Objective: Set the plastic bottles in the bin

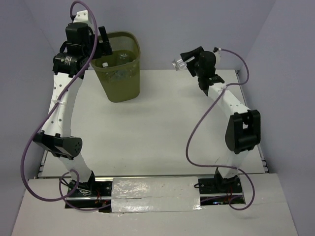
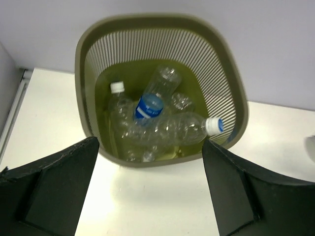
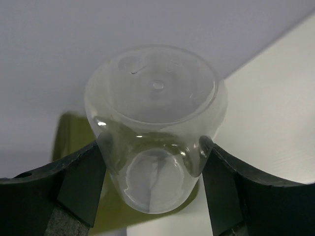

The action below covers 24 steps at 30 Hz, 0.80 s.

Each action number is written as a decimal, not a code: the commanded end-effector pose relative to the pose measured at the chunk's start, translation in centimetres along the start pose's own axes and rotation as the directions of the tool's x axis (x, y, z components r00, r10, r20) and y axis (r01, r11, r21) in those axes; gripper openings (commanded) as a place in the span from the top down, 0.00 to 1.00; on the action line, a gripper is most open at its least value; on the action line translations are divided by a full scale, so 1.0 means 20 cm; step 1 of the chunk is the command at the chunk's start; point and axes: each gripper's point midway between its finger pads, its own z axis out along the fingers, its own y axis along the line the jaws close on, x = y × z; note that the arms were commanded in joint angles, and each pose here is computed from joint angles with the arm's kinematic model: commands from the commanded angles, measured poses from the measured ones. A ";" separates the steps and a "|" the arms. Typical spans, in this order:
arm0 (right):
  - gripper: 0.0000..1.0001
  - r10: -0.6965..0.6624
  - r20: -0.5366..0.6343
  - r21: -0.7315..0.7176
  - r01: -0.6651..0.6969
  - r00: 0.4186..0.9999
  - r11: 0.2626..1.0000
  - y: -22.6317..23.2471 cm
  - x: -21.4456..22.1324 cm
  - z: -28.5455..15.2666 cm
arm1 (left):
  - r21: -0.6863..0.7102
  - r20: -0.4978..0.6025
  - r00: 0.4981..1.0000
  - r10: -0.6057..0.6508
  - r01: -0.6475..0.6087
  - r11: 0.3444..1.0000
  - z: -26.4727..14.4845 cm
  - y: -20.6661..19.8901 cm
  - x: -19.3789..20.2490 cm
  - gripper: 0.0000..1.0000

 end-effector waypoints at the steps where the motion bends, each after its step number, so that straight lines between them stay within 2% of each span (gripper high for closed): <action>1: 0.60 -0.183 -0.037 -0.214 0.171 0.982 0.962 0.44 0.14 -0.27 | -0.047 -0.009 0.999 -0.038 0.038 0.998 -0.09 0.07 0.00 0.01; 4: 0.60 -0.277 -0.054 -0.277 0.252 0.959 0.927 0.62 0.24 -0.37 | -0.056 -0.005 0.998 -0.056 0.055 0.997 -0.14 0.09 0.00 0.01; 5: 0.60 -0.300 -0.067 -0.335 0.262 0.952 0.905 0.78 0.30 -0.45 | -0.056 0.009 0.998 -0.069 0.070 0.996 -0.17 0.09 -0.02 0.01; 6: 0.60 -0.349 -0.080 -0.349 0.302 0.934 0.887 0.81 0.37 -0.44 | -0.058 0.013 0.997 -0.076 0.077 0.995 -0.18 0.10 -0.03 0.00; 7: 0.60 -0.352 -0.042 -0.402 0.307 0.935 0.863 0.99 0.33 -0.50 | -0.055 0.016 0.997 -0.082 0.082 0.995 -0.20 0.10 -0.03 0.01; 8: 0.60 -0.386 -0.079 -0.417 0.321 0.919 0.850 1.04 0.45 -0.53 | -0.049 0.024 0.996 -0.091 0.092 0.994 -0.22 0.10 -0.05 0.00; 9: 0.60 -0.420 -0.088 -0.415 0.350 0.903 0.840 1.04 0.53 -0.48 | -0.047 0.029 0.995 -0.098 0.099 0.994 -0.23 0.10 -0.06 0.01; 10: 0.59 -0.408 -0.054 -0.454 0.341 0.912 0.823 1.18 0.50 -0.53 | -0.045 0.034 0.994 -0.103 0.105 0.993 -0.25 0.10 -0.07 0.01; 12: 0.58 -0.408 -0.065 -0.480 0.329 0.911 0.813 1.28 0.59 -0.51 | -0.039 0.040 0.992 -0.116 0.118 0.992 -0.27 0.10 -0.08 0.01; 15: 0.57 -0.398 -0.085 -0.485 0.310 0.914 0.817 1.30 0.71 -0.43 | -0.041 0.047 0.991 -0.128 0.130 0.991 -0.30 0.11 -0.10 0.01; 19: 0.51 -0.354 -0.042 -0.520 0.282 0.934 0.806 1.39 0.77 -0.38 | -0.023 0.060 0.986 -0.155 0.156 0.987 -0.34 0.11 -0.13 0.01; 24: 0.50 -0.287 0.044 -0.546 0.263 0.957 0.795 1.46 0.83 -0.27 | 0.025 0.038 0.982 -0.184 0.183 0.983 -0.35 0.07 -0.12 0.01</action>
